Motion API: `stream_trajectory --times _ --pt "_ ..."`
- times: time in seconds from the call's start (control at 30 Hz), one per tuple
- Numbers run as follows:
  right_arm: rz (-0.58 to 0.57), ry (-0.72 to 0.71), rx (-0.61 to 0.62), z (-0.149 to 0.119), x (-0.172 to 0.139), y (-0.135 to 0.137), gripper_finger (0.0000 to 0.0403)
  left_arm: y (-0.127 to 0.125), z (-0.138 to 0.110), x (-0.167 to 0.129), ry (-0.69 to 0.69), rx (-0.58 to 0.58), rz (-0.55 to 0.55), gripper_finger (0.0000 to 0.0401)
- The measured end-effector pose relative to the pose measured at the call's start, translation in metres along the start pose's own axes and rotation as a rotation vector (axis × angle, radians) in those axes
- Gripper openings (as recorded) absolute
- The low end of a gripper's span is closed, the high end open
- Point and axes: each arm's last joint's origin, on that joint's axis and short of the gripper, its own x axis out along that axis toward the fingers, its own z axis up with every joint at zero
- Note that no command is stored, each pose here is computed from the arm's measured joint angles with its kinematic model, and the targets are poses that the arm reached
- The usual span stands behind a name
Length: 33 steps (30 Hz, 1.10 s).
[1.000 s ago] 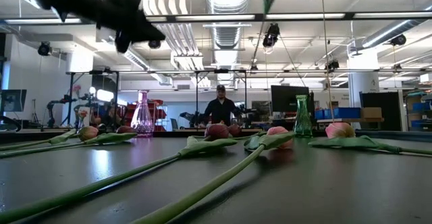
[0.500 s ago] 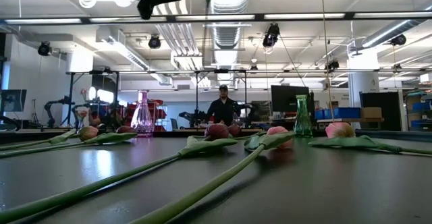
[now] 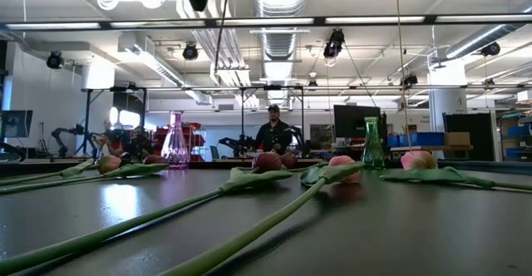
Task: Sort flowers into vase by color
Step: Put the bottom right red flower into the purple vase
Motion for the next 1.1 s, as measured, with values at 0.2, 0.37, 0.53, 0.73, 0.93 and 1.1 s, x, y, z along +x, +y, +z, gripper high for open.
stream_trajectory --times 0.2,0.37,0.53,0.73,0.93,1.1 --pt "0.004 0.024 -0.011 -0.002 0.005 0.001 0.0013 -0.003 0.007 -0.007 -0.043 -0.006 -0.006 0.0095" --pt "0.02 0.029 0.001 -0.005 0.006 0.002 0.0013 -0.003 0.006 -0.007 -0.04 -0.013 -0.009 0.0039" --pt "0.021 0.031 0.003 -0.005 0.006 0.002 0.0014 -0.003 0.006 -0.007 -0.04 0.011 0.007 0.0008" --pt "0.015 0.058 -0.036 -0.004 0.003 0.001 0.0072 0.002 0.005 -0.018 -0.043 0.027 0.119 0.0003" --pt "0.006 0.037 -0.047 0.008 -0.008 -0.002 0.0165 0.011 -0.004 -0.038 -0.056 0.042 0.235 0.0001" --pt "-0.061 0.031 -0.072 0.017 -0.019 -0.006 0.0195 0.027 -0.017 -0.061 -0.05 0.104 0.463 0.0001"
